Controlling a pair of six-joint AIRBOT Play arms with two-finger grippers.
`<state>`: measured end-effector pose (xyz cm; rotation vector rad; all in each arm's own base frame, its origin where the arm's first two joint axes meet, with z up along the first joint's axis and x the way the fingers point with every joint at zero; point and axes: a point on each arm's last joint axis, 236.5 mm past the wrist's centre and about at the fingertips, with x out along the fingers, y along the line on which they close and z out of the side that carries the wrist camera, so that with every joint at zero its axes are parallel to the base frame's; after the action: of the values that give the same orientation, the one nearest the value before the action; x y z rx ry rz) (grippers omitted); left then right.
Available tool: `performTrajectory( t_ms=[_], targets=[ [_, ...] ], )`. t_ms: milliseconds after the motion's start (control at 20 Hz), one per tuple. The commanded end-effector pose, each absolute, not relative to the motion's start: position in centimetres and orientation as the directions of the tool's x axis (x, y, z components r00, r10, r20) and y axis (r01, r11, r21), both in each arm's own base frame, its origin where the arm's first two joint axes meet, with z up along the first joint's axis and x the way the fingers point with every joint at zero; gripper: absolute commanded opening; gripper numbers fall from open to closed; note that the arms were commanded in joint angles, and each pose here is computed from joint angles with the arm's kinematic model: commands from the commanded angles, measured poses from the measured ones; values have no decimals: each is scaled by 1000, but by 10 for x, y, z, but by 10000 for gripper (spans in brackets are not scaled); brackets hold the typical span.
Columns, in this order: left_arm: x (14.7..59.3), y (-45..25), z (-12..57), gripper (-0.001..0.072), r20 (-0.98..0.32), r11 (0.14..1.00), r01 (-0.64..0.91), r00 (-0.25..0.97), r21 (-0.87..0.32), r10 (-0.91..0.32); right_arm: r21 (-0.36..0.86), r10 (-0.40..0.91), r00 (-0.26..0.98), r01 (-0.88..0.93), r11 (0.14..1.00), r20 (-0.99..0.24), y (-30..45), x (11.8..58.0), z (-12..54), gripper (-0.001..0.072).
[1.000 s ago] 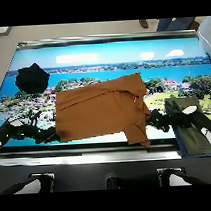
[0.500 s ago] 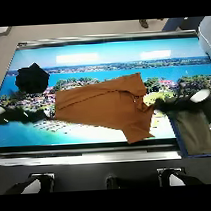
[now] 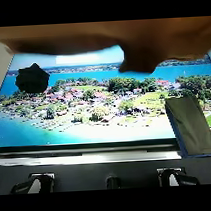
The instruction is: Fold the shirts.
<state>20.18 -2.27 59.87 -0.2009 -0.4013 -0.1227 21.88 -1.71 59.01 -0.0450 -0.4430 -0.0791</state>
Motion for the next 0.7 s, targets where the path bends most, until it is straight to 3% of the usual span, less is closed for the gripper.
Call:
performTrajectory(
  t_ms=[0, 150, 300, 500, 650],
  targets=[
    [138, -37, 635, 28, 532, 972, 183, 843, -145, -79, -40, -78, 852, 115, 993, 518, -8, 156, 620, 34],
    [151, -30, 621, 27, 473, 980, 141, 879, -140, -59, -49, -91, 860, 134, 990, 502, -10, 157, 616, 34],
    [194, -17, 573, 28, 260, 988, 69, 965, -141, -30, -61, -105, 935, 133, 989, 338, -18, 193, 579, 34],
    [287, 0, 435, 28, -270, 990, 37, 960, -140, -74, -56, -82, 974, 72, 996, -211, -34, 293, 446, 34],
    [357, 18, 296, 28, -600, 982, 18, 789, -190, -130, 87, 76, 791, -29, 996, -607, -26, 373, 315, 33]
  ],
)
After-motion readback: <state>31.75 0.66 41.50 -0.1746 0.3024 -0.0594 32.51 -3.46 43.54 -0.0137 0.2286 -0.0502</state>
